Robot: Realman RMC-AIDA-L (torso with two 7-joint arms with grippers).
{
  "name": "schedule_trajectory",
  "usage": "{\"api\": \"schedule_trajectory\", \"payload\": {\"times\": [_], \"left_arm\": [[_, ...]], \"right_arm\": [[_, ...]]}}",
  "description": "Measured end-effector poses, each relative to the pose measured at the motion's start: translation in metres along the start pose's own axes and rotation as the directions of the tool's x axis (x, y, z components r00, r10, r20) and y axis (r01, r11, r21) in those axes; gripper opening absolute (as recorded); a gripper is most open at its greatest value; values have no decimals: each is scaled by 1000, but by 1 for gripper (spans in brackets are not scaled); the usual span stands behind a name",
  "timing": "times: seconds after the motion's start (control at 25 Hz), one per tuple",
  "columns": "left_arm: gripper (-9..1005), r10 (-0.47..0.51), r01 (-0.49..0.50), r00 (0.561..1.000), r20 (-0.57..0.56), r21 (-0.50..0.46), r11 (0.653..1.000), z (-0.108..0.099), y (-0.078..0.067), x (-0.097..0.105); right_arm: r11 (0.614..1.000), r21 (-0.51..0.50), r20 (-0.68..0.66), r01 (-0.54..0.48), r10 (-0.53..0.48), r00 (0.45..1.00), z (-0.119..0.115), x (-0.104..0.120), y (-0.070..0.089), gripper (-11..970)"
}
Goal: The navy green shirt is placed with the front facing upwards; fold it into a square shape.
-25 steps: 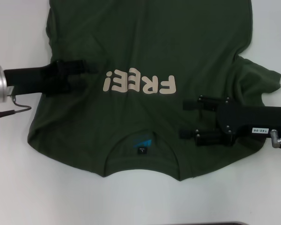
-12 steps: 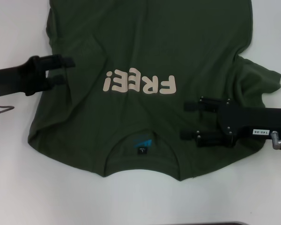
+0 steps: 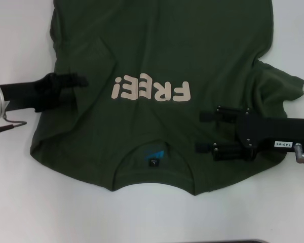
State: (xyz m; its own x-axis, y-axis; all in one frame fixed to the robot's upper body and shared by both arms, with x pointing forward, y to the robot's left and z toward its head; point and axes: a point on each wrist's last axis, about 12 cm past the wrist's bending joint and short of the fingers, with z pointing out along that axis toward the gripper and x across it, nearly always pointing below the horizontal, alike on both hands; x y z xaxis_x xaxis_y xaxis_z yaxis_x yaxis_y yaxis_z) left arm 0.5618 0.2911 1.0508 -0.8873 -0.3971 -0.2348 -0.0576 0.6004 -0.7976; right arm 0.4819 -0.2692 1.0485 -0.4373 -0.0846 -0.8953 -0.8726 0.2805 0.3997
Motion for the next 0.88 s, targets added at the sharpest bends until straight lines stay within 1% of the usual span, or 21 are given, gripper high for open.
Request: {"api": "schedule_trajectory", "payload": {"times": [0.16, 0.32, 0.4, 0.52, 0.64, 0.72, 0.8, 0.88], "left_arm": [[717, -15, 15, 1000, -27, -13, 1000, 1, 1, 3], [717, -19, 20, 999, -44, 21, 1000, 4, -5, 6], [716, -24, 27, 999, -47, 62, 998, 6, -11, 6], [716, -22, 31, 998, -54, 161, 986, 7, -22, 9], [716, 32, 2, 994, -108, 307, 952, 0, -36, 17], [716, 76, -13, 984, -160, 363, 932, -5, -42, 22], [717, 115, -29, 971, -210, 374, 927, -8, -42, 27], [717, 114, -34, 968, -222, 332, 943, -10, -35, 29]], "right_arm": [[1000, 3, -1, 0, 0, 1000, 0, 0, 0, 928], [1000, 4, 0, 0, 0, 1000, 0, 0, -1, 928], [1000, 4, 0, 1, -1, 1000, 0, 0, -1, 928], [1000, 4, 0, 1, -1, 1000, 0, 0, -1, 928], [1000, 5, -1, 1, -1, 1000, 0, 0, -1, 928], [1000, 6, -1, 1, -1, 1000, 0, 0, -1, 928], [1000, 9, -3, 4, -4, 1000, 0, 0, -1, 928], [1000, 14, -5, 7, -7, 1000, 1, 0, -2, 928]]}}
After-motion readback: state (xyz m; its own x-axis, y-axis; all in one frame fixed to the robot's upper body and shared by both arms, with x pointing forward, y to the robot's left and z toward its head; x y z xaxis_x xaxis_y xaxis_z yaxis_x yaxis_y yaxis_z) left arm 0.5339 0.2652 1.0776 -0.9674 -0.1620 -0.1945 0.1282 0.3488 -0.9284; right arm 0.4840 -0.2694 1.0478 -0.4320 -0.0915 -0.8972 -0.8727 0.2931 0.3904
